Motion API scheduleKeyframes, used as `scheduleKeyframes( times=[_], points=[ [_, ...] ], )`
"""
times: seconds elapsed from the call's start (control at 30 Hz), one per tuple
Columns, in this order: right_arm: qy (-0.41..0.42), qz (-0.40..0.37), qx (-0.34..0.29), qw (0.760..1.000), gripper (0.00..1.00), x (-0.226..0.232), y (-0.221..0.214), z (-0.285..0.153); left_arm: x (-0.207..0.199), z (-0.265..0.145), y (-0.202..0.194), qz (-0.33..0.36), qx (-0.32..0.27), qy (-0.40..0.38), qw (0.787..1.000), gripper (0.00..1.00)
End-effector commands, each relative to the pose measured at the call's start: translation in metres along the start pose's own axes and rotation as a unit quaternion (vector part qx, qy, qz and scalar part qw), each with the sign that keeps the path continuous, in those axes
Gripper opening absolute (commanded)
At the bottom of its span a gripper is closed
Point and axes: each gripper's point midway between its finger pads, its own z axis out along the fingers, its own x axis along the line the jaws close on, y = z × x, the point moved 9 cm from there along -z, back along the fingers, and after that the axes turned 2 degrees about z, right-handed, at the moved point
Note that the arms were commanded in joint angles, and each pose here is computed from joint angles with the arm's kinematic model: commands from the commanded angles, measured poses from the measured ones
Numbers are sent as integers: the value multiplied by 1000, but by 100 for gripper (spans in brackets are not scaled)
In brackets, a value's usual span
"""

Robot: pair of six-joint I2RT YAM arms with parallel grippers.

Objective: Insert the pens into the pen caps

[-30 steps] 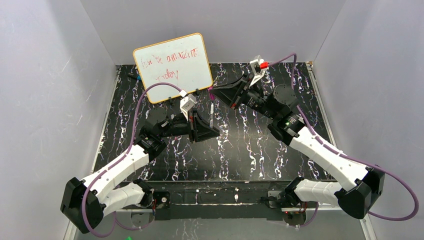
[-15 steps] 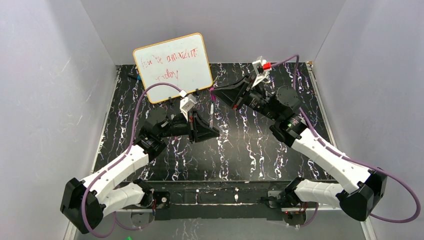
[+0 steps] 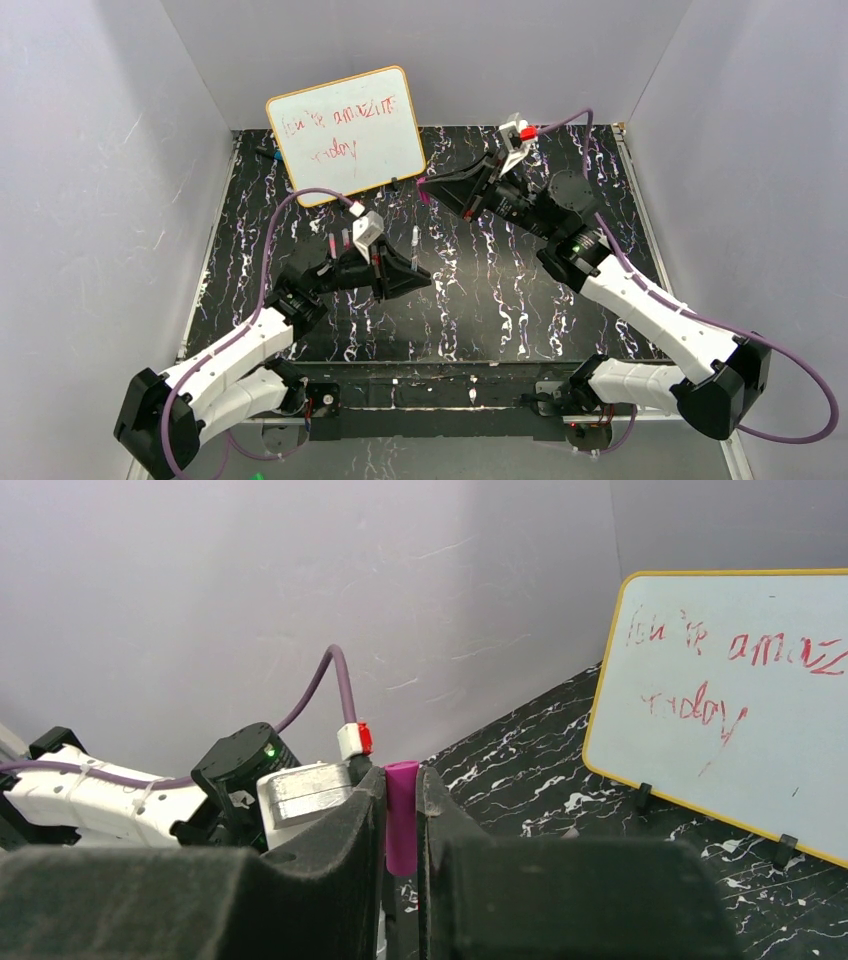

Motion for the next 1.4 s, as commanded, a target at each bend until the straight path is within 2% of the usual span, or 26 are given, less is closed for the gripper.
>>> scheduleKeyframes(
  times=[0.0,0.23,0.57,0.9,1.37],
  points=[
    [49,-32,-5,998,15,7,10,8,-7,-5,8,59,-61,-11,996,0],
    [103,-14,9,995,14,12,-1,7,-3,2,15,49,-79,-11,996,0],
    [172,-6,12,985,14,24,-2,2,6,13,13,25,-70,-17,997,0],
    [172,-6,4,985,15,16,-10,2,-8,9,24,28,-93,-54,994,0],
    [164,-12,-16,986,16,8,0,8,-4,5,2,29,-74,-49,996,0]
  ],
)
